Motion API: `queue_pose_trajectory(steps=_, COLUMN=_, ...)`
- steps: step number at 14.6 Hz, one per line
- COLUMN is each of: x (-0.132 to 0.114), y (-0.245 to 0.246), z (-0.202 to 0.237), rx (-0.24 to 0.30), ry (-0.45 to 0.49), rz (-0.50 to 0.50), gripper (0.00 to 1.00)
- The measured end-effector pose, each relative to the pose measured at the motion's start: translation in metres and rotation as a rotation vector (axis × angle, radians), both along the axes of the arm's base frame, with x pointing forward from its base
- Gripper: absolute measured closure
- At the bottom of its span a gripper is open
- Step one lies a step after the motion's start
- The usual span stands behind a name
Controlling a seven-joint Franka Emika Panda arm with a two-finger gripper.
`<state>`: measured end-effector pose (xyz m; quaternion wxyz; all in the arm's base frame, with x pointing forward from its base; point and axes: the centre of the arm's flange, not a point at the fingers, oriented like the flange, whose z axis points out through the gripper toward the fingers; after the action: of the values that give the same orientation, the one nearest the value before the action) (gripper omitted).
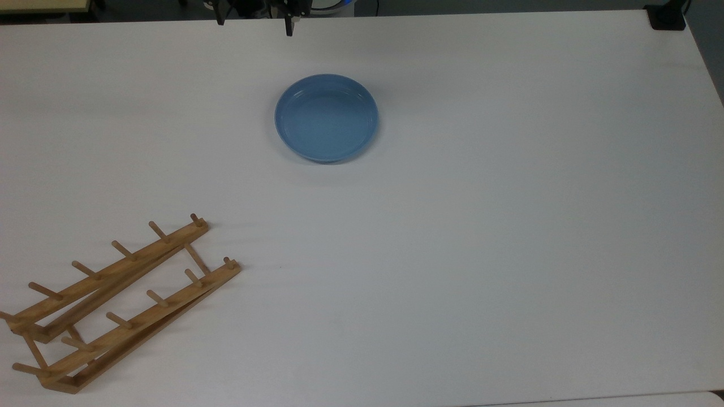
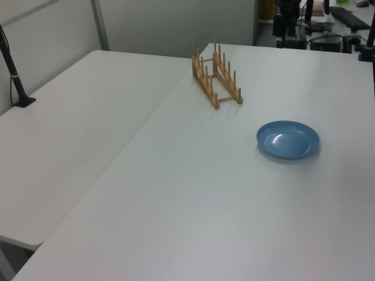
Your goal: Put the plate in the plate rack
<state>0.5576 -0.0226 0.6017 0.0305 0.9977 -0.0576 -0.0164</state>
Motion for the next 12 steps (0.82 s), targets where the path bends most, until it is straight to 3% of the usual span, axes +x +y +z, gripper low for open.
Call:
queue_pose_trajectory(steps=6, x=0.0, y=-0.003, z=-0.002, rx=0.005, ry=0.012, rz=0.114, gripper=0.0)
queue_pose_trajectory(steps=12, x=0.002, y=-0.004, z=-0.061, rx=0.035, ry=0.1, rz=0.432, gripper=0.0)
